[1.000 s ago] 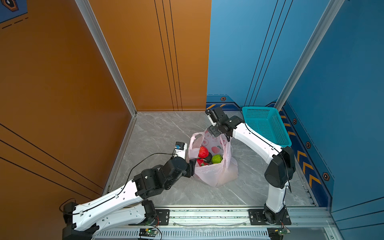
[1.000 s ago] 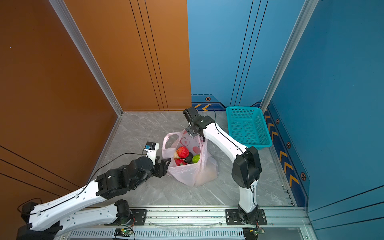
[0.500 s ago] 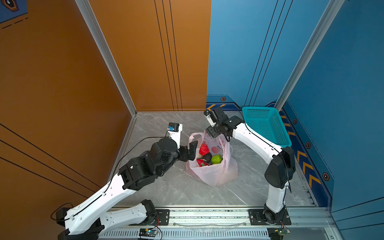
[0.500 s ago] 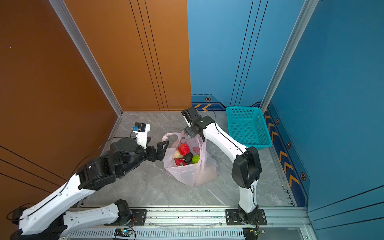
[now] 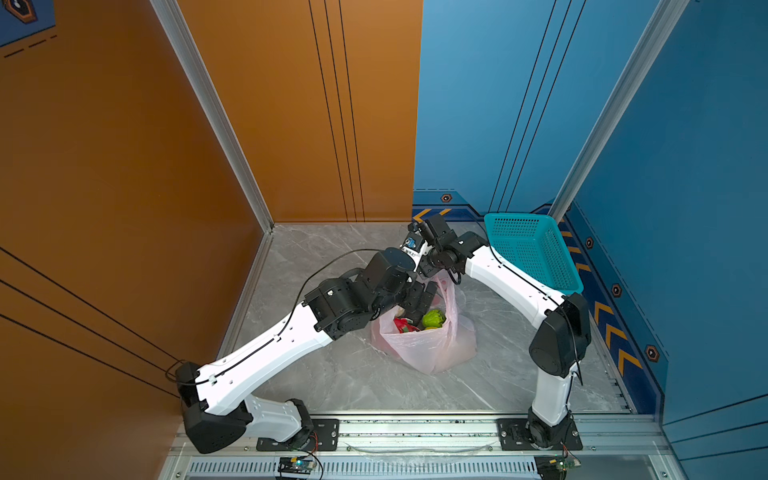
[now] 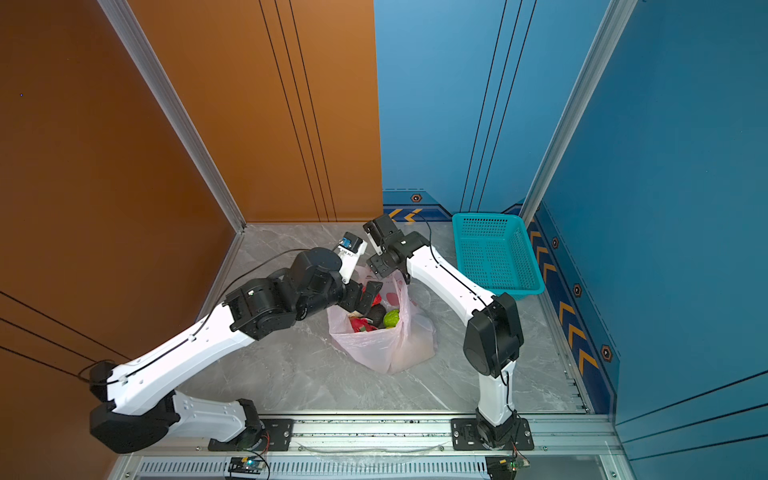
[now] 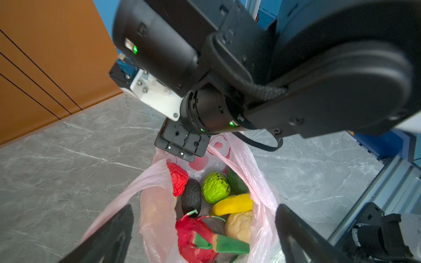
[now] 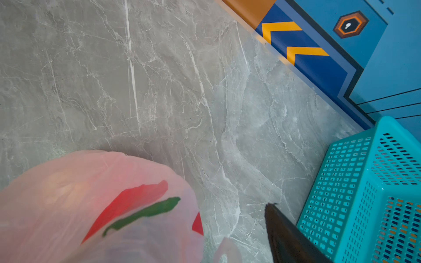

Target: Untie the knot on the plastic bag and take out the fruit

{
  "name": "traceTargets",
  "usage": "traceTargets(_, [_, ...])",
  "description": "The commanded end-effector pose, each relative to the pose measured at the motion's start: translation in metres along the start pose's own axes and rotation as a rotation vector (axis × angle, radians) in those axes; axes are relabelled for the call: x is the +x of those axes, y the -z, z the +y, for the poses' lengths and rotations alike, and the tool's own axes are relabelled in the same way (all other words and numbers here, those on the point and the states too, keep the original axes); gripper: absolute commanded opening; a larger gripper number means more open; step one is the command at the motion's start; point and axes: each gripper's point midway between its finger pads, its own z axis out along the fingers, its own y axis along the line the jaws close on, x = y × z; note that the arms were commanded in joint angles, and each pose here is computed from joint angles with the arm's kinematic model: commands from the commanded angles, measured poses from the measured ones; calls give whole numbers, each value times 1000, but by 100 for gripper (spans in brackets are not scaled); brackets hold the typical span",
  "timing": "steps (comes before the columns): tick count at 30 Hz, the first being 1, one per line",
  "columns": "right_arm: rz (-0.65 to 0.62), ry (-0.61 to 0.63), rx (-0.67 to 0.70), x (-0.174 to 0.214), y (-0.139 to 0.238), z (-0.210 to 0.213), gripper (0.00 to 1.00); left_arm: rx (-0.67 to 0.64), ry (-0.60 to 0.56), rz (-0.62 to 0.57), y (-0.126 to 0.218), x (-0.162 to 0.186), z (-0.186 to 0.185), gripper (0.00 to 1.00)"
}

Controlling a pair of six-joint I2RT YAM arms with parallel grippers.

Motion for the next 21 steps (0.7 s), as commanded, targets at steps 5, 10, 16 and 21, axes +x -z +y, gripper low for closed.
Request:
traceTargets(5, [5, -62, -47, 3, 16, -7, 82, -95, -7, 198, -27, 62, 39, 98])
traceTargets(10, [7, -64, -54, 5, 17, -8, 82, -143, 28, 292, -41, 95, 66, 98])
traceTargets(16, [3, -77, -57, 6, 19, -13, 82, -72, 160, 345, -56, 116, 72, 100])
traceTargets(21, [-11, -99, -84, 4, 25, -11, 82, 89, 334, 299, -67, 116, 69, 61])
